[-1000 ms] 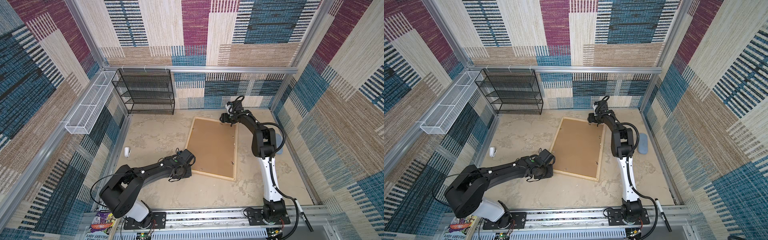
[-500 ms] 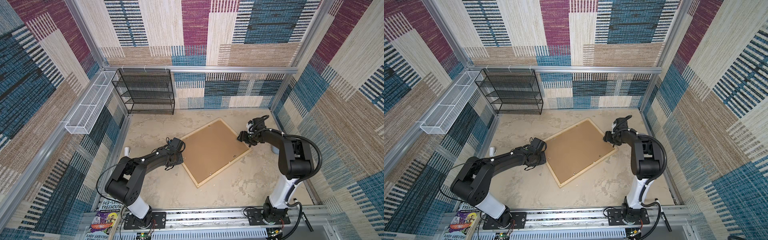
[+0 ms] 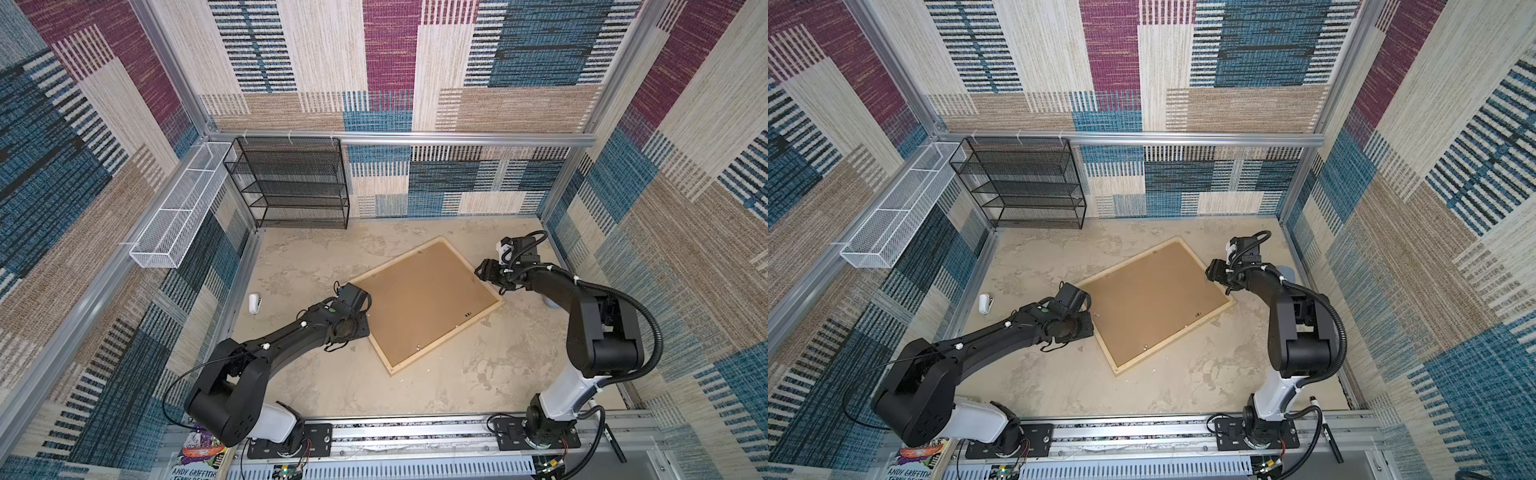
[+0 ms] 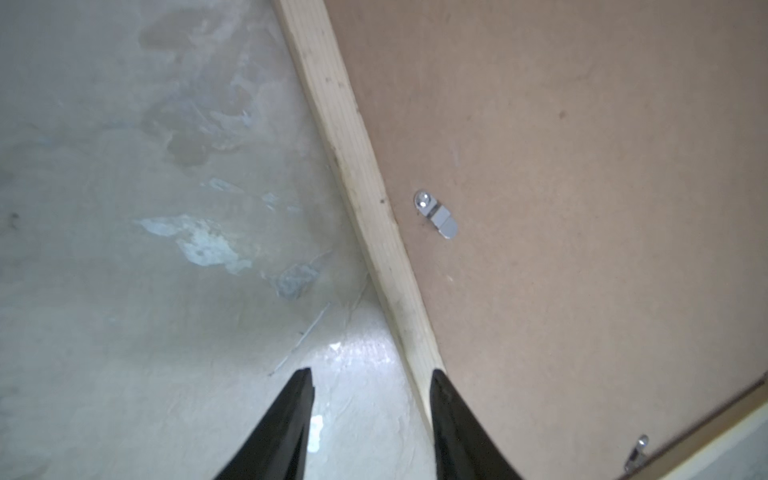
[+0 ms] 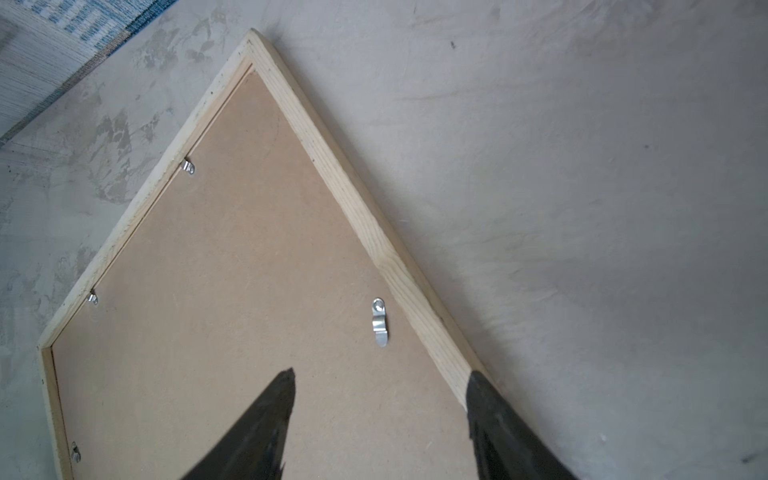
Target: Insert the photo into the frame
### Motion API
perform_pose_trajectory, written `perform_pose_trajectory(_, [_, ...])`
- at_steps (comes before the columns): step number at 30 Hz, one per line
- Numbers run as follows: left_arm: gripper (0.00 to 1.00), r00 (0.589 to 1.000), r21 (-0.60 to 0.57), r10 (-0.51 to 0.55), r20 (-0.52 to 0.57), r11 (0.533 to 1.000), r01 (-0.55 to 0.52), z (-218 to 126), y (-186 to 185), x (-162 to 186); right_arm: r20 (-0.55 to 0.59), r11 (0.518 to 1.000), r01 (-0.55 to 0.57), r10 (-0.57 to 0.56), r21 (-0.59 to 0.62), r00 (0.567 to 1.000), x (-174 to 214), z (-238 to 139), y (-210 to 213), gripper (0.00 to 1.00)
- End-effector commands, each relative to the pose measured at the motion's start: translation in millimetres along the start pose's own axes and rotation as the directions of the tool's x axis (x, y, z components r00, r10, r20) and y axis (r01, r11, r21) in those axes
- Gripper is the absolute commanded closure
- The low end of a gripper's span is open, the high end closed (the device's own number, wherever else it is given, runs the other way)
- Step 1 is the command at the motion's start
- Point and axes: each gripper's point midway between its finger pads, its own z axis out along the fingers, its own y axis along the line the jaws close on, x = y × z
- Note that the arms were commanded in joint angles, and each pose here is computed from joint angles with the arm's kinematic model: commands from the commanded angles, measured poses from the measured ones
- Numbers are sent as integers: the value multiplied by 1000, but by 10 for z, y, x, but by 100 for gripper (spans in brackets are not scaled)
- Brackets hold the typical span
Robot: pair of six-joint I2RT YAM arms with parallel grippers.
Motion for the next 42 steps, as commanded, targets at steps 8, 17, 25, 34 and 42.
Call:
perform_pose_trajectory(8, [52,999,60,-29,-39,998,32,112,-269,189,19,999,-6,7,-45,1000,-20,18,65,33])
perform_pose_trajectory(17, [71,998,5,24,-61,1000,-23,116,-188,220,21,999,-5,6,-51,1000,-11,4,75,33])
perform_pose_trajectory(25, [75,992,-4,92,-84,996,-93,180,-203,223,21,997,-5,6,-82,1000,-1,-8,133,33])
perform_pose_trajectory(34, [85,970,14,233,-69,972,-233,291,-265,1,35,983,12,-6,-185,999,70,-98,436,34])
perform_pose_trajectory(42, [86,946,18,322,-26,947,-322,239,-371,-278,-4,932,77,-84,-354,996,387,-25,1225,34])
